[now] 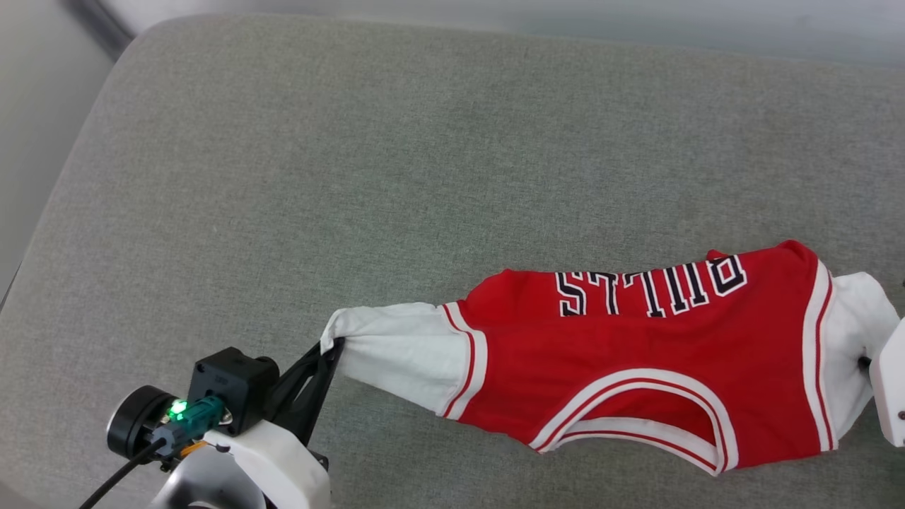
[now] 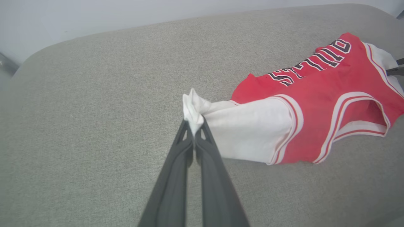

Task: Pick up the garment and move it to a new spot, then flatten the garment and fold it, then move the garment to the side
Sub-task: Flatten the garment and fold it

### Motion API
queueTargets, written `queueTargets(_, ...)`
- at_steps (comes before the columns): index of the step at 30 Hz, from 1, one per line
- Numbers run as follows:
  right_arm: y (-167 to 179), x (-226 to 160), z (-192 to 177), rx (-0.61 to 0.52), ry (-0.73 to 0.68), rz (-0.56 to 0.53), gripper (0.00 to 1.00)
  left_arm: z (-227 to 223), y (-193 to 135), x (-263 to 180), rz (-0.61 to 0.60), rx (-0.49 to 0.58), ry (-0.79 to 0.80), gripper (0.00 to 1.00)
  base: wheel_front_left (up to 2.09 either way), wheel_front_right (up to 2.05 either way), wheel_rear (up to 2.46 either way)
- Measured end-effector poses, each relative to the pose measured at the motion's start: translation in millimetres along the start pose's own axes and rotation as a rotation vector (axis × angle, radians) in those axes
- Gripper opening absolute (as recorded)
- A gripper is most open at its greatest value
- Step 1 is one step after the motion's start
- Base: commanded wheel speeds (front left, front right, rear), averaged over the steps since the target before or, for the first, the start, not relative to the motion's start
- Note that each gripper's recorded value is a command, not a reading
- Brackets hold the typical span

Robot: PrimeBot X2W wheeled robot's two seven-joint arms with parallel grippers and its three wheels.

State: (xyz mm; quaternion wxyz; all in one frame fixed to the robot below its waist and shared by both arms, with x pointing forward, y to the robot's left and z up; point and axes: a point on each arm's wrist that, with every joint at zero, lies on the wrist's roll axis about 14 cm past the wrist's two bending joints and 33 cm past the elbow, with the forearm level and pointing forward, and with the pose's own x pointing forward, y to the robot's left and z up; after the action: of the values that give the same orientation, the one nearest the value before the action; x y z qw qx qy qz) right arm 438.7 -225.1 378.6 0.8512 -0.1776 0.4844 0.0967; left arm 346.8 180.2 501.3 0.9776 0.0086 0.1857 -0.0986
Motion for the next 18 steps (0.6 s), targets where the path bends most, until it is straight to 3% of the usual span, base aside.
queueTargets(7, 14.7, 18.9, -8.6, -0.003, 0.054, 0.051, 1.00, -11.2, 4.4, 7.0, 0.012, -0.014, 0.029, 0.00, 0.00, 0.00, 0.00)
queueTargets(8, 16.0, 20.2, -9.3, -0.006, 0.057, 0.057, 0.74, -13.0, 5.8, 7.5, 0.016, -0.013, 0.033, 0.00, 0.00, 0.00, 0.00)
queueTargets(9, 16.3, 21.2, -9.6, -0.006, 0.056, 0.061, 0.30, -14.8, 7.0, 8.1, 0.019, -0.014, 0.038, 0.00, 0.00, 0.00, 0.00)
queueTargets(10, 17.6, 21.7, -9.6, -0.006, 0.053, 0.066, 0.00, -16.1, 8.0, 8.8, 0.021, -0.012, 0.041, 0.00, 0.00, 0.00, 0.00)
queueTargets(18, 17.2, 3.7, -1.4, 0.020, -0.038, 0.079, 0.00, -4.6, 13.9, 6.5, 0.035, -0.004, -0.012, 0.00, 0.00, 0.00, 0.00)
